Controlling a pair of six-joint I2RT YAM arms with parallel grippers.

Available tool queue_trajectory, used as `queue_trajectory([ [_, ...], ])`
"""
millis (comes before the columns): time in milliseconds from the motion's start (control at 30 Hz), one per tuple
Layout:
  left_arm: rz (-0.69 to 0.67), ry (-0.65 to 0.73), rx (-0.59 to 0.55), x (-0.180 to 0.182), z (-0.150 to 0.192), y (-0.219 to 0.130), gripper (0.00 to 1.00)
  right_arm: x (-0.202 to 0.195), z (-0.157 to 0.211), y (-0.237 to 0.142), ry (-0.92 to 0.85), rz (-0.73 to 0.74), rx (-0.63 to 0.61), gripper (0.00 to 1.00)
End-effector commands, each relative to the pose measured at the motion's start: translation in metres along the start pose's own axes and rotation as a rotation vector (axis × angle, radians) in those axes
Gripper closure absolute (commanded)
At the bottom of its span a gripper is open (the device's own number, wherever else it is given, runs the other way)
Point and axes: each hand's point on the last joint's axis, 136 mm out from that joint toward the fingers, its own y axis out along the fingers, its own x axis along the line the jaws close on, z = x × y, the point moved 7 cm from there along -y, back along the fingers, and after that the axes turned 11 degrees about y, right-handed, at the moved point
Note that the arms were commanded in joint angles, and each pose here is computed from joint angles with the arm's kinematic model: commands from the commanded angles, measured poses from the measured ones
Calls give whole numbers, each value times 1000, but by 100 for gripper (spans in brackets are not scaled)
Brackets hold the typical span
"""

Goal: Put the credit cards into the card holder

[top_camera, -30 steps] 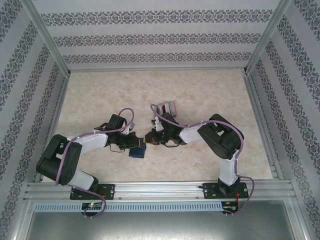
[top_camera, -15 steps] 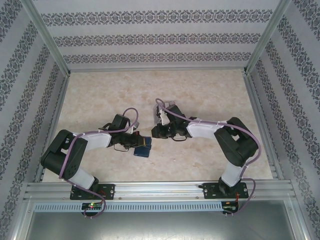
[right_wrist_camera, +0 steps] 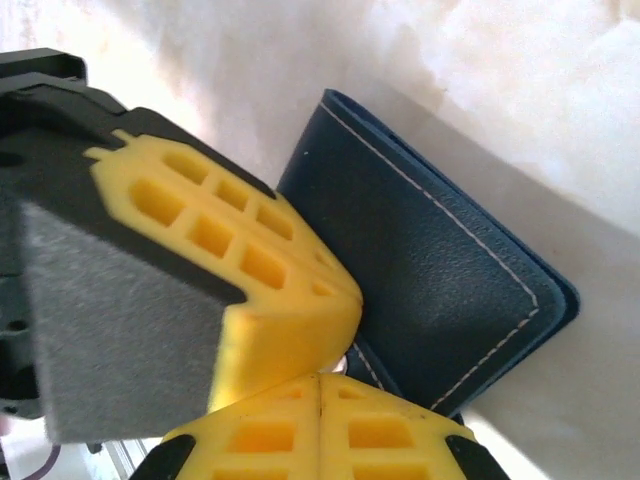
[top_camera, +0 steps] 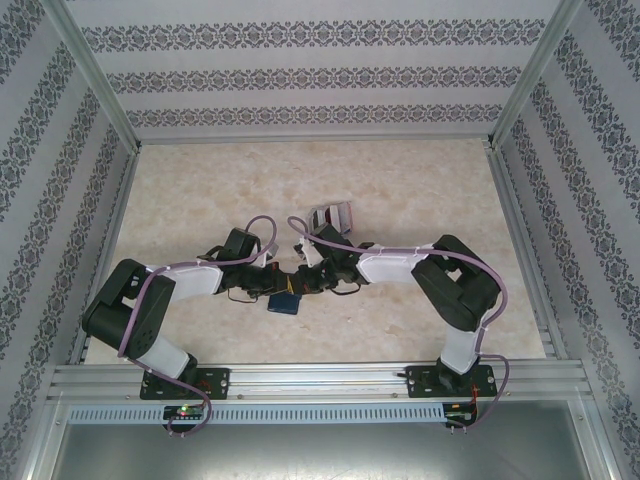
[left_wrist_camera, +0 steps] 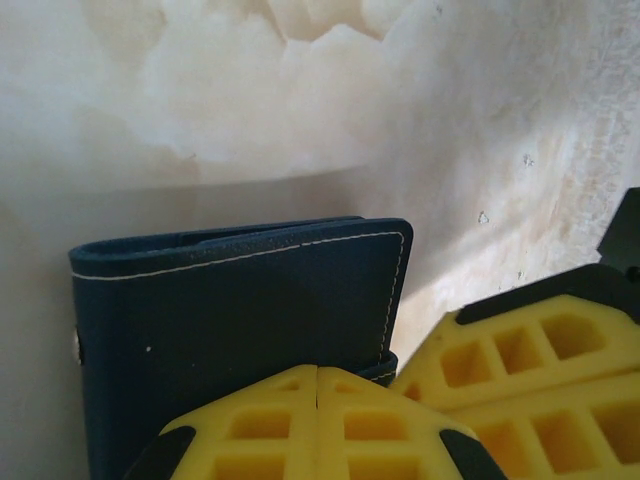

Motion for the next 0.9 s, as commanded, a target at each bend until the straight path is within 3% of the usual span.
queue_trajectory([
  [0, -131, -97, 128, 24, 34, 10, 100, 6, -5, 9, -9, -36, 3, 92],
  [167, -126, -101, 120, 23, 32, 10, 100, -3, 5, 15, -46, 20, 36, 93],
  [233, -113, -109, 111, 20, 29, 9, 92, -8, 10, 18, -87, 62, 57, 94],
  [467, -63, -124, 44, 6, 8, -3, 77, -26, 17, 24, -135, 151, 98, 95],
  [767, -10, -167, -60, -2, -10, -25, 76, -11, 14, 20, -148, 75, 89, 94],
  [867, -37, -221, -87, 5, -11, -36, 82, 3, 7, 15, -150, 0, 60, 89],
])
